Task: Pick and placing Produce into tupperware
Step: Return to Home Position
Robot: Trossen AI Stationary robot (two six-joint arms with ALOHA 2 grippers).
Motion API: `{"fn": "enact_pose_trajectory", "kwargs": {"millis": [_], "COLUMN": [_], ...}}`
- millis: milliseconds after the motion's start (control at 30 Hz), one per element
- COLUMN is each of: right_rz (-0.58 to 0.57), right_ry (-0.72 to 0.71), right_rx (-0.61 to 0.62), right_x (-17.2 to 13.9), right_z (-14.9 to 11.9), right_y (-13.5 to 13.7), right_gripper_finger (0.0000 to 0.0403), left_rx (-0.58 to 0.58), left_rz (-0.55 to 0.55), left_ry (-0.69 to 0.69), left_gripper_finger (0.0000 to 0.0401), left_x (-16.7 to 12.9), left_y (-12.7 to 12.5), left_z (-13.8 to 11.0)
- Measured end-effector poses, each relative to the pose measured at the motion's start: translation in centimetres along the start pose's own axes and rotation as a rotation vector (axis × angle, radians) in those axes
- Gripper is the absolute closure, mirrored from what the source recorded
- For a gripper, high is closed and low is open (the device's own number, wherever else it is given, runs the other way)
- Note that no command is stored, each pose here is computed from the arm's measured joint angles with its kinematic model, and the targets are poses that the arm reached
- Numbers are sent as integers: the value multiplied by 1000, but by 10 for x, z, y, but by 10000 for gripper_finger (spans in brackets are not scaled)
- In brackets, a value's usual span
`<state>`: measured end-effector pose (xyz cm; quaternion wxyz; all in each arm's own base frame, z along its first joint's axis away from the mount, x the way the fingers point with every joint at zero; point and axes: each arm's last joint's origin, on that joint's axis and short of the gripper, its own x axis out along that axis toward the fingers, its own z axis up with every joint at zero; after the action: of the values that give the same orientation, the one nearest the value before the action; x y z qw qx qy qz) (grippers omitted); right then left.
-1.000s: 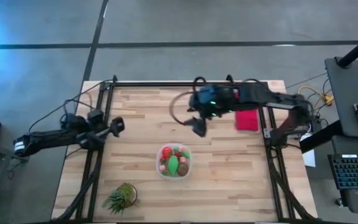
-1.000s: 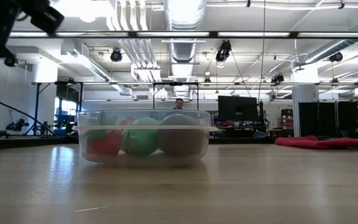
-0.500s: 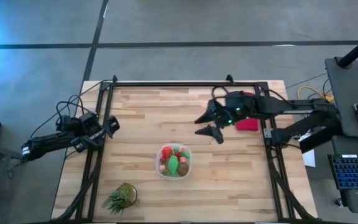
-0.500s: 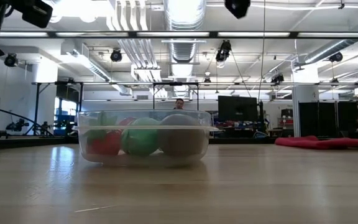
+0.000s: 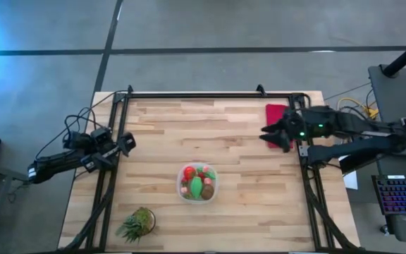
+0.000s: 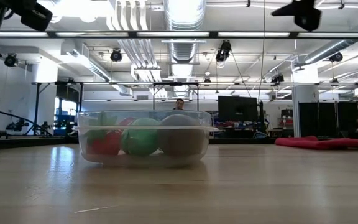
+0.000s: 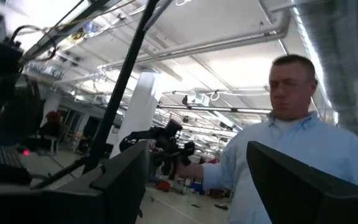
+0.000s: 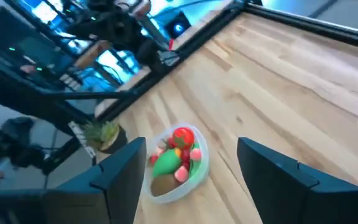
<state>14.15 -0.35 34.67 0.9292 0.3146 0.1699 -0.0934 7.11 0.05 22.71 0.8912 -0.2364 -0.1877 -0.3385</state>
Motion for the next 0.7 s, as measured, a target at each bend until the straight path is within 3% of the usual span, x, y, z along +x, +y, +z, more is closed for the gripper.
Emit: {"fn": "enact_pose_trajectory", "kwargs": {"millis": [100, 267, 567, 700], "right_rz": [68, 126, 176, 231], "right_ry": [-51, -104, -132, -185], "right_rx": [-93, -271, -306, -308], "right_x": [-17, -28, -19, -18], "right_z": [-8, -24, -61, -73], "right_y": [-4, -16, -43, -52], "right_gripper_finger": [157, 158, 156, 154], "left_rx": [-77, -44, -81, -24], "left_rz": [44, 42, 66, 76], "left_ry": [8, 52, 106, 102], "left_gripper_finger": [146, 146, 146, 146], "left_x": [0, -1, -2, -2], "left_y": [4, 5, 9, 10], "left_z": [-3, -6, -11, -11]}}
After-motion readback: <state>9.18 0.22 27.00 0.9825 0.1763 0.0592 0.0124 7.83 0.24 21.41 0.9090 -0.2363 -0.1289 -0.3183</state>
